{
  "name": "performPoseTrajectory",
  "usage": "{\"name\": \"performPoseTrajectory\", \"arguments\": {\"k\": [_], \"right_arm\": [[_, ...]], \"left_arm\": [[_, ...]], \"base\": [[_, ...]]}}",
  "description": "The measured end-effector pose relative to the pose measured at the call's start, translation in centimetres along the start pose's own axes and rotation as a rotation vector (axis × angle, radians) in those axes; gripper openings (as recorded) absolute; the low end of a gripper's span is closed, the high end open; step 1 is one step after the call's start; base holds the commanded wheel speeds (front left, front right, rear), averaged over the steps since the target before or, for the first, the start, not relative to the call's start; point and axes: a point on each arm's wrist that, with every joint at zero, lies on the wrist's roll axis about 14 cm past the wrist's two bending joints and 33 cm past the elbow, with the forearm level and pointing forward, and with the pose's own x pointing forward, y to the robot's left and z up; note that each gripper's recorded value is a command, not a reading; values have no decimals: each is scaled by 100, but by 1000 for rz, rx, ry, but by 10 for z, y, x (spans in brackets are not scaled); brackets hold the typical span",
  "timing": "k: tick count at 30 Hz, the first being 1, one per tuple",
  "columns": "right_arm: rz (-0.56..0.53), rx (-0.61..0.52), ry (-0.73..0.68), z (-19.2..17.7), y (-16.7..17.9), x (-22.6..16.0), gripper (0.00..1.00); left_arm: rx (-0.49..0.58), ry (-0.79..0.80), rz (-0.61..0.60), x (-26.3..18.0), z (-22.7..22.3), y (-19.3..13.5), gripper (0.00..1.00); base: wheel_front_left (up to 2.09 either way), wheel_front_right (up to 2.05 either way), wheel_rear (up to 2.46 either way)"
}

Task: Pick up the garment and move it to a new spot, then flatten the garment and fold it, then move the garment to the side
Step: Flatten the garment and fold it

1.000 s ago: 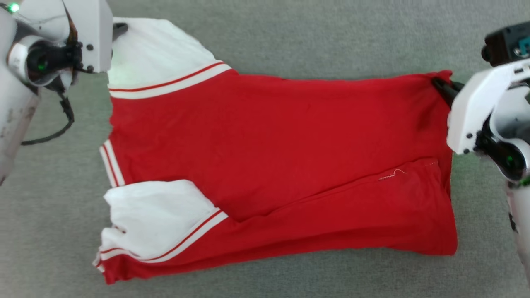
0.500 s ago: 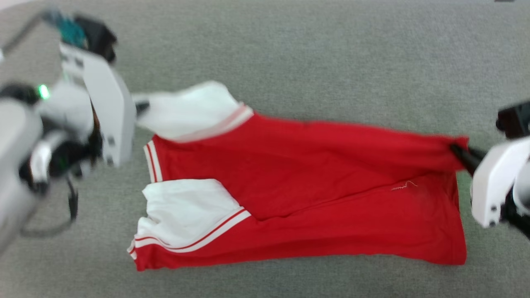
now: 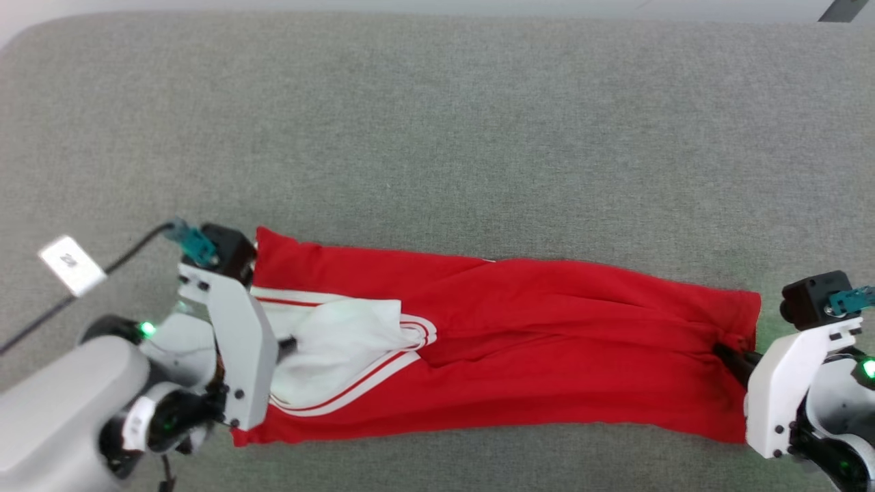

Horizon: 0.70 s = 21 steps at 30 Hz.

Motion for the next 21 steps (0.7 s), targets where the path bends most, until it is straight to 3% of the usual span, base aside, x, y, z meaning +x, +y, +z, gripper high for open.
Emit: {"name": "performPoseTrajectory", "arguments": {"k": [3,4,5,6,7,14,21], "right_arm": [[5,22,3,-3,1,6,0],[4,24,2,-2,0,8,9],[5,30,-5,0,0,9,41],[6,33,-6,2,1,11,100],[5,33,-6,3,0,11,100],[32,72,-34,22,4,3,100],[-9,100,-21,29,-12,-7,100]], "left_arm": [[-25,37,-20,11,-12,-1,0],[-31,38,-20,15,-13,1,9],[-36,37,-18,17,-13,2,23],[-43,40,-13,19,-14,5,52],[-49,33,-11,20,-13,6,97],[-38,-107,-10,11,12,10,100],[-3,-355,8,-10,32,11,100]], "base": [[0,0,0],[0,0,0],[0,0,0],[0,0,0],[0,0,0],[0,0,0],[0,0,0]]}}
